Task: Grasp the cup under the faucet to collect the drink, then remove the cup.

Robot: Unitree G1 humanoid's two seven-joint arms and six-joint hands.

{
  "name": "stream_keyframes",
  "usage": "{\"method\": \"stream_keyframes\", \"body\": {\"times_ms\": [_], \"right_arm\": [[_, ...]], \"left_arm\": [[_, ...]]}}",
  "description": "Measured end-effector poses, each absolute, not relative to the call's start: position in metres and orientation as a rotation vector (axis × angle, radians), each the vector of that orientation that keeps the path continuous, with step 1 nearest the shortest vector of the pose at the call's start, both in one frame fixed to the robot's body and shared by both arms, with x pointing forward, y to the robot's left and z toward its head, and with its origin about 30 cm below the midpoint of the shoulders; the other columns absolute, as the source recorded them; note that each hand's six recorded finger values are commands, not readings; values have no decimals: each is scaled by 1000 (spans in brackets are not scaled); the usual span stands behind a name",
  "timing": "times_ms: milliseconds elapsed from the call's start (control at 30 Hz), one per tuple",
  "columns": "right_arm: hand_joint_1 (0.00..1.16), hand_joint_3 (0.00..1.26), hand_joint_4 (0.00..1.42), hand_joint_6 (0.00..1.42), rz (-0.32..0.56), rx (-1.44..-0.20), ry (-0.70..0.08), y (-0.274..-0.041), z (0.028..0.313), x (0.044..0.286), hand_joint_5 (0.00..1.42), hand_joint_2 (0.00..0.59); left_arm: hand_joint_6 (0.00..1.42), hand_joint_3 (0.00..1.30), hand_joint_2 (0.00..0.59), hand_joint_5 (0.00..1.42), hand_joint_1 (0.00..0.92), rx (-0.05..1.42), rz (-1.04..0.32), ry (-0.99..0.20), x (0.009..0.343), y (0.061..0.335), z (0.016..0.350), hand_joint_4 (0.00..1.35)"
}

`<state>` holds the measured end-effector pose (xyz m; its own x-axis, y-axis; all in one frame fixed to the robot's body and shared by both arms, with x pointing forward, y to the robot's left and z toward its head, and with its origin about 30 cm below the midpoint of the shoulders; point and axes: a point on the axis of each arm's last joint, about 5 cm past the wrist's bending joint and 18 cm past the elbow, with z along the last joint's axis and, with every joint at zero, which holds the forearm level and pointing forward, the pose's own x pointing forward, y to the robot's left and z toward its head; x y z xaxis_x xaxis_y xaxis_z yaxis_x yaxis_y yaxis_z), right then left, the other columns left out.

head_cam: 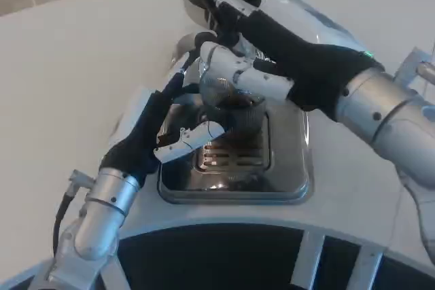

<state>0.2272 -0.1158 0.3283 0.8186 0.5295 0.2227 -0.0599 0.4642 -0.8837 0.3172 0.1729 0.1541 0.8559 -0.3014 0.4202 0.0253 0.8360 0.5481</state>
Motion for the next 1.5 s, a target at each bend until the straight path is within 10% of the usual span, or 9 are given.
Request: {"method": "stream_keyframes", "body": {"times_ms": [800,1500], "right_arm": [[0,32,0,44,219,-909,-695,-136,334,191,0,532],[0,34,0,47,186,-1089,-449,-191,303,138,0,541]], "left_arm": [[263,104,71,251,275,557,-195,-524,317,171,154,3],[263,102,71,251,272,567,-209,-532,318,172,155,3]]}}
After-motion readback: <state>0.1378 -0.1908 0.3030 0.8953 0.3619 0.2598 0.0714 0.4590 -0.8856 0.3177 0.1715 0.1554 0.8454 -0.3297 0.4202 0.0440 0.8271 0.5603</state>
